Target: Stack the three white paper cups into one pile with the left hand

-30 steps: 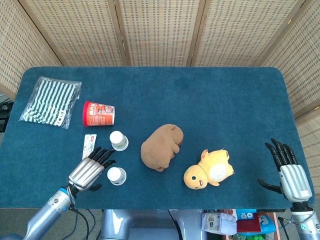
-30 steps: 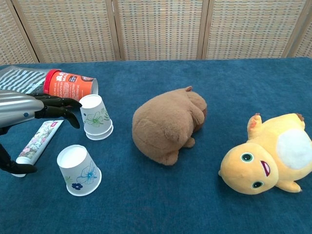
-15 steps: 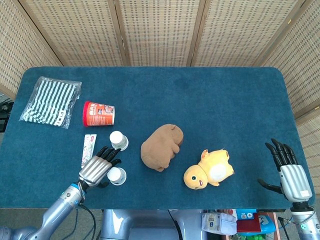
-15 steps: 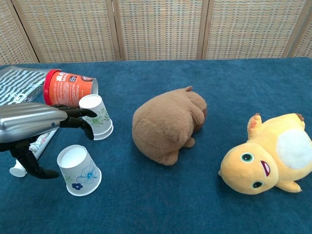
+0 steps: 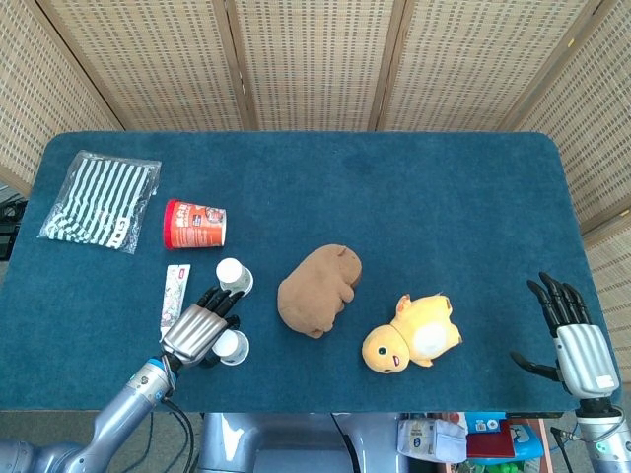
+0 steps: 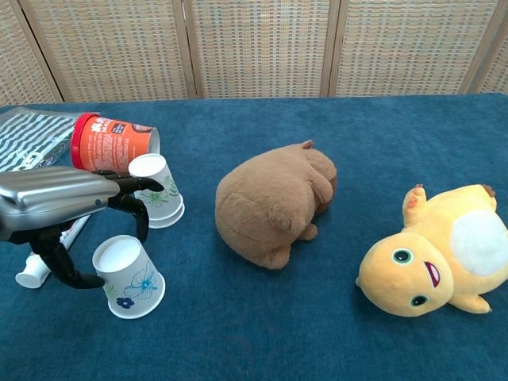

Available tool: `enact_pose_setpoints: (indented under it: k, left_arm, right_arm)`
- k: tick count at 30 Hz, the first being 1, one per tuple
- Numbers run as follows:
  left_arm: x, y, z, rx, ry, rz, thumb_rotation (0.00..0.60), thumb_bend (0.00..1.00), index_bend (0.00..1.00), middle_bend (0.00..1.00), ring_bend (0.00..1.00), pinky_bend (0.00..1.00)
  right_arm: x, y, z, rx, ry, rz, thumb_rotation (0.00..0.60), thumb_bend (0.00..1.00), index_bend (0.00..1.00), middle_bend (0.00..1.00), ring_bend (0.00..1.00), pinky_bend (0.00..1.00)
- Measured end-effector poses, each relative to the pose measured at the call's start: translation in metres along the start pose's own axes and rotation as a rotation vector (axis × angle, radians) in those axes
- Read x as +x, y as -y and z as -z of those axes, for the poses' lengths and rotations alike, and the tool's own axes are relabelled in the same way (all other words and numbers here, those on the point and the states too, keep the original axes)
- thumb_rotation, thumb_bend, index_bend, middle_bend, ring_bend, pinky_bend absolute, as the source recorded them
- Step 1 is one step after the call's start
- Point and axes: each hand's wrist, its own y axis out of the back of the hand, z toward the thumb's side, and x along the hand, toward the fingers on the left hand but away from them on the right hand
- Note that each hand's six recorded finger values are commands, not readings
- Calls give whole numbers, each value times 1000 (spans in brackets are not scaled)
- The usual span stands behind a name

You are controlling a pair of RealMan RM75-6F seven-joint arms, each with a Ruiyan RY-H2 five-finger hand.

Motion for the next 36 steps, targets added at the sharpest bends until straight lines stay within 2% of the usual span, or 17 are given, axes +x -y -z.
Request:
enact_pose_setpoints:
  k: [6, 14, 18, 22, 28, 31, 36]
  left_arm:
    - [1, -2, 0, -8, 2, -5, 600, 240, 437, 0, 0, 0]
    - [-6, -19, 1, -19, 14, -36, 600, 239, 440, 0, 0, 0]
    - [-11, -43, 10, 8, 1, -75, 600, 240, 440, 0, 0, 0]
    - [-13, -79, 24, 43, -38, -155, 600, 240, 440, 0, 0, 0]
    - [-11, -121, 40, -18, -75, -244, 600, 240, 440, 0, 0, 0]
    - [-6, -135, 47, -36, -83, -262, 600, 240, 440, 0, 0, 0]
    - [3, -140, 51, -42, -96, -255, 600, 240, 440, 0, 0, 0]
  right_arm:
    - [0, 1, -1, 1, -1, -3, 600, 48, 0, 0, 0, 0]
    - [0, 2, 0, 3, 0, -6, 600, 47, 0, 0, 0, 0]
    - [0, 2, 0, 5, 2, -5, 600, 48, 0, 0, 0, 0]
    - [-1, 2, 0, 5, 1, -4, 600, 47, 0, 0, 0, 0]
    - [-1, 3, -1, 5, -3, -3, 600, 47, 0, 0, 0, 0]
    - [-1, 4, -2, 5, -3, -3, 600, 48, 0, 0, 0, 0]
    - [-1, 3, -1, 2, -1, -1, 600, 48, 0, 0, 0, 0]
